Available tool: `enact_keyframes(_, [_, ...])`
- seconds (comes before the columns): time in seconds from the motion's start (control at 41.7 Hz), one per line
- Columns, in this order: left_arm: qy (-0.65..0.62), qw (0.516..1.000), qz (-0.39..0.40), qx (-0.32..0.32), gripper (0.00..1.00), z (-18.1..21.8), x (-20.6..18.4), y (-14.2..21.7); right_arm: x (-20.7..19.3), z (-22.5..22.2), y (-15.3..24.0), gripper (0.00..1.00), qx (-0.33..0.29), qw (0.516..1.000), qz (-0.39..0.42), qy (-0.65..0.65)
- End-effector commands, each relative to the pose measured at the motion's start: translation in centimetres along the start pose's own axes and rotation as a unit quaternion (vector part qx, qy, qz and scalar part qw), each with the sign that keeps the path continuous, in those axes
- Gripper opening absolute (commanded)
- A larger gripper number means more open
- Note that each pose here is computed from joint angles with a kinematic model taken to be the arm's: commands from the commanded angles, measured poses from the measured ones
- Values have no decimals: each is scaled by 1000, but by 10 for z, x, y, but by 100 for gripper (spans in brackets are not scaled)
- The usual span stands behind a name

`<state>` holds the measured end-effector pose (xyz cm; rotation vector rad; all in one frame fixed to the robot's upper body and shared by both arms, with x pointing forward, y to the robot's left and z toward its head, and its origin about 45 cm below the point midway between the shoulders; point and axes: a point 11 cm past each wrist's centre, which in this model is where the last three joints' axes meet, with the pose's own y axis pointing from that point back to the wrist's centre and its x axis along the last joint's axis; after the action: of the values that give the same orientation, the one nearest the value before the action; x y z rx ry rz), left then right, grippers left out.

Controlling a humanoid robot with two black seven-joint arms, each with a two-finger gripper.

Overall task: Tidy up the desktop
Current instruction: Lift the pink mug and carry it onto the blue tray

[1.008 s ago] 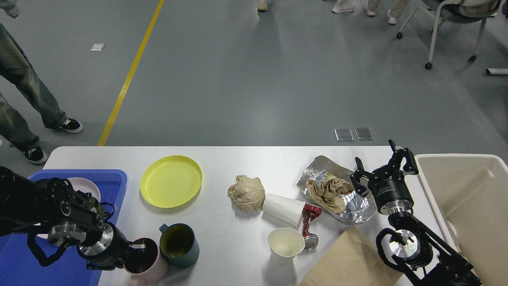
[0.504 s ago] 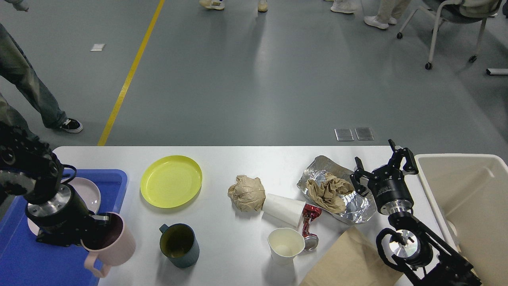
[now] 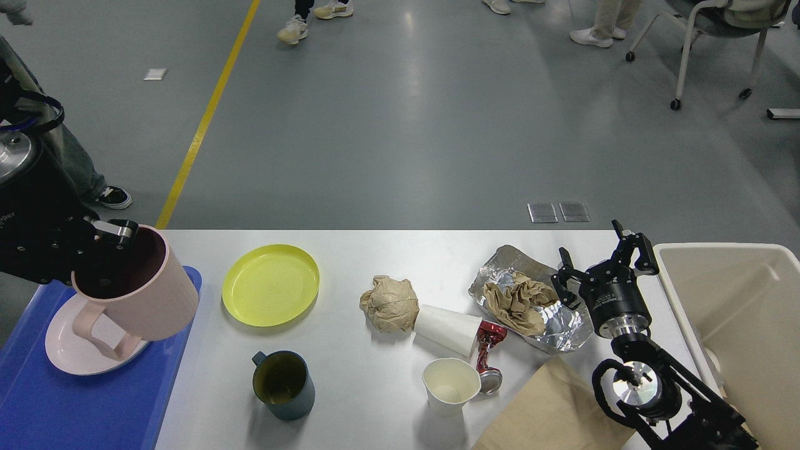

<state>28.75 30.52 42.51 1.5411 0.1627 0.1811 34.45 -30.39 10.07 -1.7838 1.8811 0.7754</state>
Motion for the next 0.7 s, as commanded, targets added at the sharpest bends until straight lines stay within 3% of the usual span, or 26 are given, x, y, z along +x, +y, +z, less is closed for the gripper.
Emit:
enact_keyframes(0.0, [5,1000,-4,2,0,-4,1,-1,0,0,0,100,0,1000,0,0])
enact_keyframes(0.264, [101,995,-5,-5,1,-86,21,-26,0,0,0,100,0,1000,0,0])
enact_keyframes(0.384, [141,990,-10,18,1,-153,29,-59,0,0,0,100,0,1000,0,0])
enact_keyframes(0.672, [241,970,-5,40,0,-252,21,-113,0,0,0,100,0,1000,0,0])
